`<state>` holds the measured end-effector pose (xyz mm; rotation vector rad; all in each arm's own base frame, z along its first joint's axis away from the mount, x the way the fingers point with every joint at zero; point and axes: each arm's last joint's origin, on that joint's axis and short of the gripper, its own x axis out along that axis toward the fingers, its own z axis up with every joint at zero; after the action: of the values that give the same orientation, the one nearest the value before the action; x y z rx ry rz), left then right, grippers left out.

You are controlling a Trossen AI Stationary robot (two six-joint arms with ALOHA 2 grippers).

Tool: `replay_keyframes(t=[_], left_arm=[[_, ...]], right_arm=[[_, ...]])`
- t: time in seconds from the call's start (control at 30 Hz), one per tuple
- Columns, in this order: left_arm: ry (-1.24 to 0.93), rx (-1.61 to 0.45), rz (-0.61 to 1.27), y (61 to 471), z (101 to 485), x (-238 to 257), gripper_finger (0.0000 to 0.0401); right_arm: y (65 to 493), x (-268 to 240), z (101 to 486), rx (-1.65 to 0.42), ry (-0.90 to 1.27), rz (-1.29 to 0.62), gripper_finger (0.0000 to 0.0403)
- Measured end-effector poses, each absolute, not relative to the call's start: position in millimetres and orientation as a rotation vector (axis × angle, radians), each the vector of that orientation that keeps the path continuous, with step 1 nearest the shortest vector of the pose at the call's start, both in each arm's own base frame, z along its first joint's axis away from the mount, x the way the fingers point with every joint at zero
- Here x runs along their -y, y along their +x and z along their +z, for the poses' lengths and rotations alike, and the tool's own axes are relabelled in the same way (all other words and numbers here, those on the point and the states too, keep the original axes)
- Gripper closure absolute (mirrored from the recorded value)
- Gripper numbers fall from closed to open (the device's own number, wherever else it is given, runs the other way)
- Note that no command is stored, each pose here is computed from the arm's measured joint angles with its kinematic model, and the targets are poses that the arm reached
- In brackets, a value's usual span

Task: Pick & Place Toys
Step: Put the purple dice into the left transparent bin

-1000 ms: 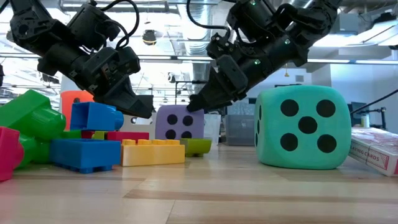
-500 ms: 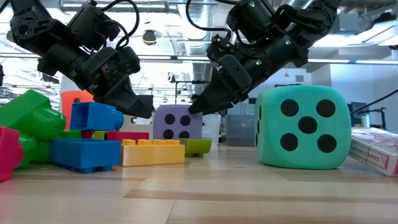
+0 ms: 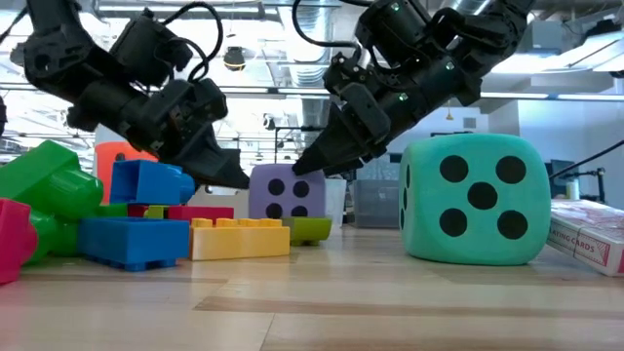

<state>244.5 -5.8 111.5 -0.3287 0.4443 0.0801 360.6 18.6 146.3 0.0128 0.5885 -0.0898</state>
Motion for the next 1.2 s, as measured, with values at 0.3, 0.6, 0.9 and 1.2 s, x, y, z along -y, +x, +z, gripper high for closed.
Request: replay_keyframes(t=[0.3, 0.6, 0.9, 1.2], left_arm=[[-0.335, -0.454, 0.046, 260, 104, 7, 0.0401], [-0.302, -0.485, 0.078, 248, 125, 6, 0.0401], [-0.293, -0.499, 0.108, 240, 137, 5, 0.0401], [-0.292, -0.538, 0.114, 237, 135, 5, 0.0401]], right_arm=[[359, -19, 145, -0.613, 0.008, -0.089, 0.0003], [358, -19, 143, -0.656, -0.011, -0.042, 0.0003], [355, -18, 140, -0.701, -0.019, -0.038, 0.005], [357, -18, 142, -0.648, -0.024, -0.08, 0.0125]])
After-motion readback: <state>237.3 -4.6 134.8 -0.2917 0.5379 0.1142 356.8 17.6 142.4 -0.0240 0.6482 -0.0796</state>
